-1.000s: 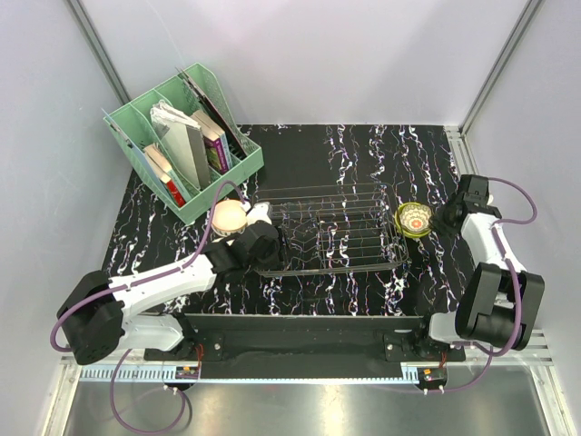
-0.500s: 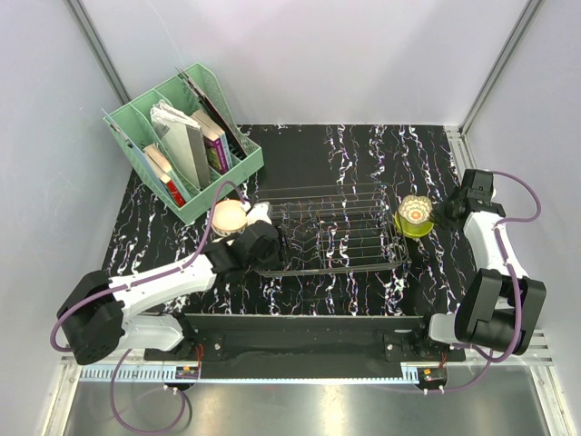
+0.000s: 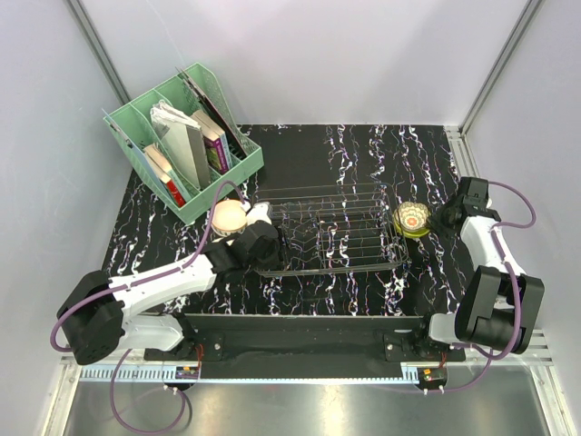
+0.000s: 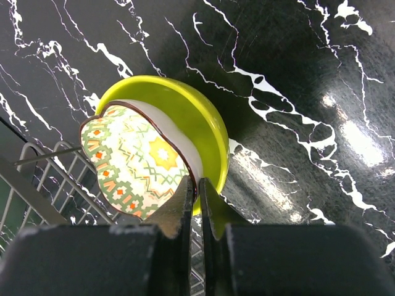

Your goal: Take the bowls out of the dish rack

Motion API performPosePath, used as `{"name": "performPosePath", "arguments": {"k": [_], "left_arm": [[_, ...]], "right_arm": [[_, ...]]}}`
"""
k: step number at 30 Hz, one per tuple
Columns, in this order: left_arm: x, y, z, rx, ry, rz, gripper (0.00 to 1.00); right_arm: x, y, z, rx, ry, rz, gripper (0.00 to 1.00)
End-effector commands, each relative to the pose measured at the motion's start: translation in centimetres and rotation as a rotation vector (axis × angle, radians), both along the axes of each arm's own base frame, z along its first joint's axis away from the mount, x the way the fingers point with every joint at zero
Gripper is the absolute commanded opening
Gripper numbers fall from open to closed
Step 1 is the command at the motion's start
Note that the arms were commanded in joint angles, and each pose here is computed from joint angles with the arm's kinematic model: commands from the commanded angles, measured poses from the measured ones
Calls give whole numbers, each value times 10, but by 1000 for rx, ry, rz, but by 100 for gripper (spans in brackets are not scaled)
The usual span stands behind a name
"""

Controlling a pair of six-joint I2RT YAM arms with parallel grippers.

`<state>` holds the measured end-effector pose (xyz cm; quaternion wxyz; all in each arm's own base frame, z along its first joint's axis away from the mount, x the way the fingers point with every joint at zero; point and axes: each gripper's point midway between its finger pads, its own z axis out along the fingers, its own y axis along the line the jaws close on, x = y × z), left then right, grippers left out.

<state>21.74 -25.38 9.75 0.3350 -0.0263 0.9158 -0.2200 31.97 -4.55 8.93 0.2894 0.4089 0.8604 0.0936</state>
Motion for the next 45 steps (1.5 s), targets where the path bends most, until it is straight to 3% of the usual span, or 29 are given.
{"name": "performPosePath", "arguments": {"k": [1, 15, 18, 23, 26, 39, 45], "left_arm": [[-2, 5, -4, 26, -8, -4, 57], [-2, 7, -5, 28, -9, 2, 57], [-2, 7, -6, 29, -6, 2, 57], [-3, 7, -7, 32, -1, 0, 57], [-3, 7, -8, 31, 0, 1, 57], [-3, 4, -11, 27, 9, -4, 57], [-4, 3, -10, 27, 6, -9, 57]], "right_arm": [[15, 2, 13, 9, -80, 9, 0], [9, 7, -21, 38, -28, 27, 6], [7, 8, -26, 44, -14, 32, 10], [5, 8, -19, 33, -35, 37, 36], [8, 8, -10, 24, -64, 41, 42], [26, 15, 45, 48, -197, 80, 55], [26, 16, 37, 59, -157, 91, 58]]}}
